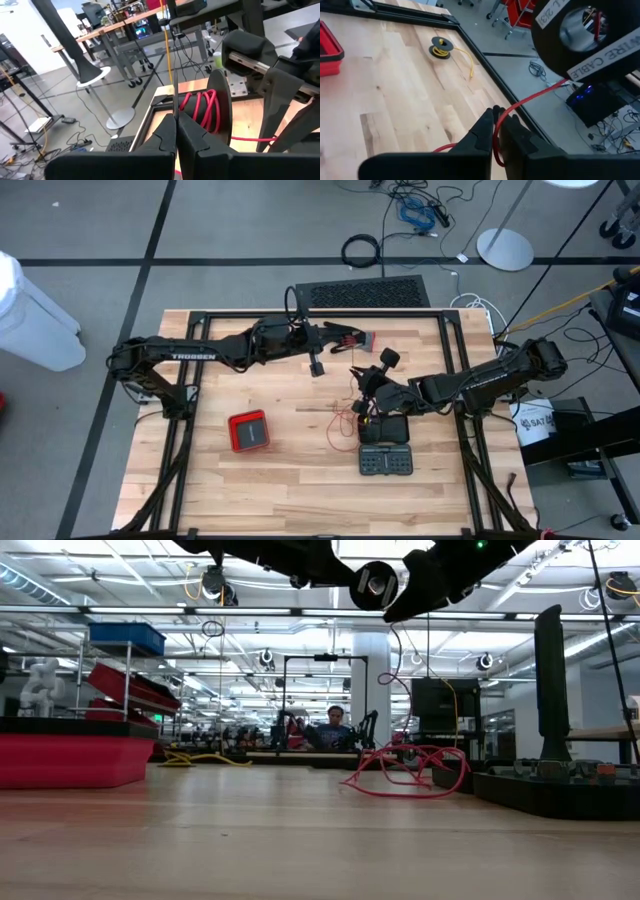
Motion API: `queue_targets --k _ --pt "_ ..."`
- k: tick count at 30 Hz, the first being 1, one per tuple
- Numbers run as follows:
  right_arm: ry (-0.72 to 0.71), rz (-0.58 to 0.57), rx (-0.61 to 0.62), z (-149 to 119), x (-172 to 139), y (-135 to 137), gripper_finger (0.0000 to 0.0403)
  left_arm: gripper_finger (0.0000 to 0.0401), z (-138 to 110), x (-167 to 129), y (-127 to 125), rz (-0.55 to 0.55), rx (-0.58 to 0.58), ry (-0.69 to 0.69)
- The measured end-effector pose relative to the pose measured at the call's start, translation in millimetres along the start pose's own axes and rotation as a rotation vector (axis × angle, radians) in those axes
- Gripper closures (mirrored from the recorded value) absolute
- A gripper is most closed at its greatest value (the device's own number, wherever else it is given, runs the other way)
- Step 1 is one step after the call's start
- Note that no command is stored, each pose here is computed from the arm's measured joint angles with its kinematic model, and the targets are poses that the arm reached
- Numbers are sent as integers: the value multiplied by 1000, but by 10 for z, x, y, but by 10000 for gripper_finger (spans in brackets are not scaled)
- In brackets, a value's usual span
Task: Coil cords
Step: Coil the red wire onto the spool
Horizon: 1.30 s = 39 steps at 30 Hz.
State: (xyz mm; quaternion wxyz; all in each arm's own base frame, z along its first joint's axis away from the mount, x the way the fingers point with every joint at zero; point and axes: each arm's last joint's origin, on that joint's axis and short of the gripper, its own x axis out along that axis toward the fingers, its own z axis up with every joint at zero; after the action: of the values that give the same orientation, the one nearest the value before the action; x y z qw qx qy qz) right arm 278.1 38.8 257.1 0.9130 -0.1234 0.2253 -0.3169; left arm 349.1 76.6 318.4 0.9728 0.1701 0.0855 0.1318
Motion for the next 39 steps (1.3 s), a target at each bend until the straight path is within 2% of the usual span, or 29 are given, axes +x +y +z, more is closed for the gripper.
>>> queue_targets --k 4,12,19,28,39 --pt "11 44 5 -13 0 12 379 401 -11 2 21 -6 -1 2" --pt "14 46 27 -15 0 13 358 401 -14 2 26 -11 -1 0" --pt "18 39 30 -36 46 55 398 401 -13 3 32 -10 -3 -3" --pt "-40 11 95 -29 413 114 402 401 15 29 -35 -13 -10 -36" --pt "-102 20 103 87 374 49 403 401 -239 224 -258 9 122 100"
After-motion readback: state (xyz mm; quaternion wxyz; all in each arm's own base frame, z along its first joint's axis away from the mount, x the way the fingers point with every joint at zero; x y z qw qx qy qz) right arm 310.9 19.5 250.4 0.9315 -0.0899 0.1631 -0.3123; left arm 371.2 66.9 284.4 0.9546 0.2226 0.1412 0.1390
